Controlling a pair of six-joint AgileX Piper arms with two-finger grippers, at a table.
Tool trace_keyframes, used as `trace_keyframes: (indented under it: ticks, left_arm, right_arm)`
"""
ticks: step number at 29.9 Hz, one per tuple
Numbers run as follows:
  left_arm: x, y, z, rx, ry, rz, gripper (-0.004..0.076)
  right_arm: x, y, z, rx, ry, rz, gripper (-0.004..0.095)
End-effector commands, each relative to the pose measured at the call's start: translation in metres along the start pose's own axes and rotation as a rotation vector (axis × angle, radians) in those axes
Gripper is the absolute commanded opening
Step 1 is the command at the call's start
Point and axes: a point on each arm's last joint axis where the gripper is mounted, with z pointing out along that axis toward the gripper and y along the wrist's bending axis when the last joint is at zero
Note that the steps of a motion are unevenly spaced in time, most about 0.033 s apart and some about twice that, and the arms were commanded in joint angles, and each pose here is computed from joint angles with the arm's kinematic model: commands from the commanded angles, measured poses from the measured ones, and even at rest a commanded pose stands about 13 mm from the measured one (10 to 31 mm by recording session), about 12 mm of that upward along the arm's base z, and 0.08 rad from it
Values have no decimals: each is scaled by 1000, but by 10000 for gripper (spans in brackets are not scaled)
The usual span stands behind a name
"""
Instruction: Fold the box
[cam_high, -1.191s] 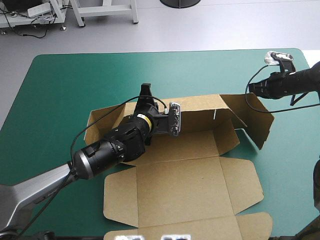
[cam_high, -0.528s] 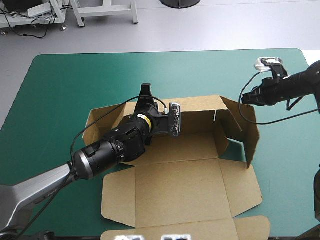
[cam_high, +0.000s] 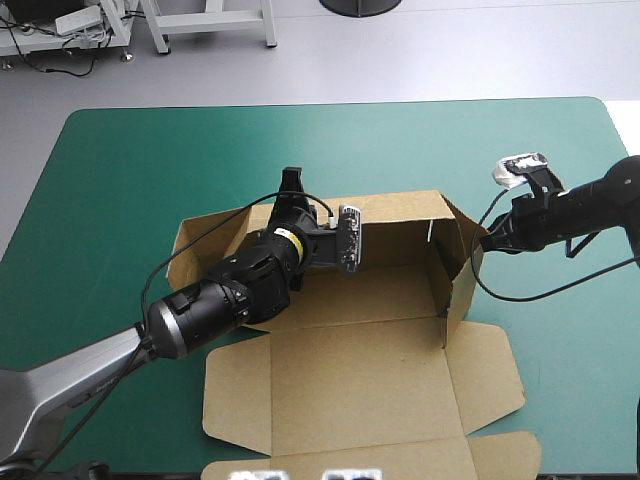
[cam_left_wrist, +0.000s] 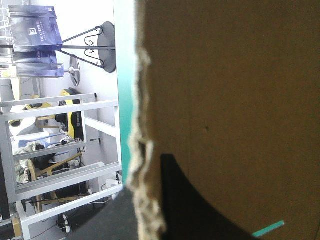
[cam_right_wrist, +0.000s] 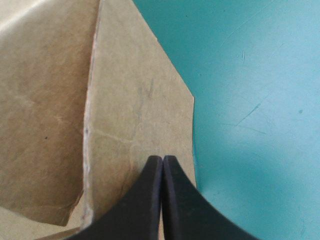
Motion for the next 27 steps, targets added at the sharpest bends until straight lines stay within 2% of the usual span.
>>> trace_keyframes:
  ticks: [1, 6, 9, 12, 16, 18, 23, 27]
  left_arm:
    - [0, 13, -16, -42, -38, -36, -6]
    - [-2, 10, -12, -30, -35, -32, -6]
    - [-4, 6, -6, -17, -27, -23, -6]
    - [-5, 2, 0, -4, -16, -14, -6]
    - [-7, -1, 6, 5, -11, -1, -6]
    - [-7, -2, 6, 7, -10, 0, -6]
    - [-8, -1, 6, 6, -16, 0, -6]
    - [-8, -1, 6, 6, -16, -17, -6]
  right_arm:
    - [-4, 16, -19, 4, -48, -59, -24]
    - [-2, 16, -21, 30, -29, -73, -21]
    - [2, 13, -20, 49, 0, -78, 18]
    - [5, 10, -20, 83, 35, -74, 123]
    - [3, 12, -19, 67, 15, -74, 272]
    - [2, 12, -19, 59, 3, -82, 308]
    - [1, 12, -18, 57, 0, -117, 313]
    - [0, 13, -18, 46, -10, -208, 313]
